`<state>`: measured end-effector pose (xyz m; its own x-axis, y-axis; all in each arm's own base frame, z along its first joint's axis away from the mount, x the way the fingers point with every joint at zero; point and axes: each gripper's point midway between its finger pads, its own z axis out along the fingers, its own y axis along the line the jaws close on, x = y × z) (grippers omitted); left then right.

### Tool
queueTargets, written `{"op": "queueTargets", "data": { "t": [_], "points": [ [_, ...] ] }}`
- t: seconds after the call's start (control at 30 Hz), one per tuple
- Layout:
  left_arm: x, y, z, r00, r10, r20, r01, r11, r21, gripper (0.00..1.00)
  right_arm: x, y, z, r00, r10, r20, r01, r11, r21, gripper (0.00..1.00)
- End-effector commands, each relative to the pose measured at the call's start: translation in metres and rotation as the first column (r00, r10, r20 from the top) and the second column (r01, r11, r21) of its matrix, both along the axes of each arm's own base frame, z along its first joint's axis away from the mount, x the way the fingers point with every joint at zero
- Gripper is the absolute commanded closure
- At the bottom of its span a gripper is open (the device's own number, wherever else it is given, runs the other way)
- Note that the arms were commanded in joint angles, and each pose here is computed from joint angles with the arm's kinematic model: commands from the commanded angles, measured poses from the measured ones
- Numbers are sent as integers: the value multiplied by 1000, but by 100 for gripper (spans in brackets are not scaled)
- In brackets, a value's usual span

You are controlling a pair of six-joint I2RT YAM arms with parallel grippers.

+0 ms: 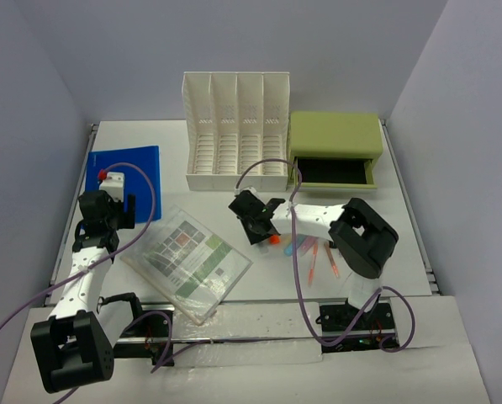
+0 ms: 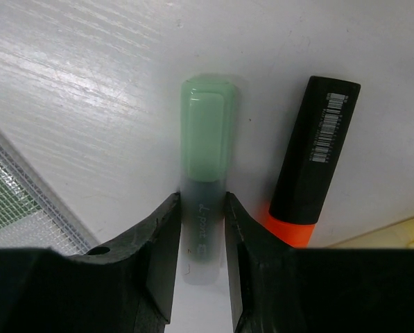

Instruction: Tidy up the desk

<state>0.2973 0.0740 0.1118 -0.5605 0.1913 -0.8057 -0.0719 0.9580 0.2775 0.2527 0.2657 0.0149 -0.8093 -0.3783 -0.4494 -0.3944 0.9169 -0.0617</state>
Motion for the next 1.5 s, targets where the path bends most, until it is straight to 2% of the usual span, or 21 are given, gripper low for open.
{"op": "queueTargets", "data": {
  "t": [0.0,0.1,0.2,0.23,0.33,0.5,0.6,0.73,0.97,1.07,1.23,1.33,1.47],
  "points": [
    [7,4,9,999,9,41,-9,1000,10,13,24,38,78,979,94,180,-121,982,144,100],
    [7,4,9,999,10,39,-10,1000,8,12,49,39,159,909,71,411,-162,968,192,100],
    [6,4,8,999,10,36,-10,1000,8,12,73,13,244,790,-57,610,-112,965,235,100],
    [7,4,7,999,9,35,-10,1000,8,12,80,0,265,758,-100,645,-93,962,258,100],
    [6,4,6,999,9,32,-9,1000,4,12,109,-40,289,688,-177,704,-24,964,266,100],
    [8,3,5,1000,5,29,-5,1000,2,13,150,-117,279,626,-224,747,156,974,162,100],
    [8,2,2,1000,1,20,-1,1000,-2,13,164,-146,274,602,-235,763,193,970,146,100],
    [8,3,0,1000,4,13,-4,1000,-2,13,173,-173,245,623,-204,756,244,968,60,100],
    [8,3,0,1000,7,13,-7,1000,0,13,167,-186,196,677,-181,713,282,959,-25,100],
    [8,4,0,1000,9,11,-9,1000,1,13,166,-191,186,681,-175,711,297,954,-49,94],
    [8,4,0,1000,9,10,-9,1000,2,13,169,-200,173,697,-171,696,344,932,-116,76],
    [8,4,1,1000,11,14,-11,1000,5,13,170,-201,173,699,-172,694,349,929,-121,72],
    [8,4,1,1000,10,16,-10,1000,5,13,172,-200,178,684,-163,711,343,932,-116,73]
  ]
}}
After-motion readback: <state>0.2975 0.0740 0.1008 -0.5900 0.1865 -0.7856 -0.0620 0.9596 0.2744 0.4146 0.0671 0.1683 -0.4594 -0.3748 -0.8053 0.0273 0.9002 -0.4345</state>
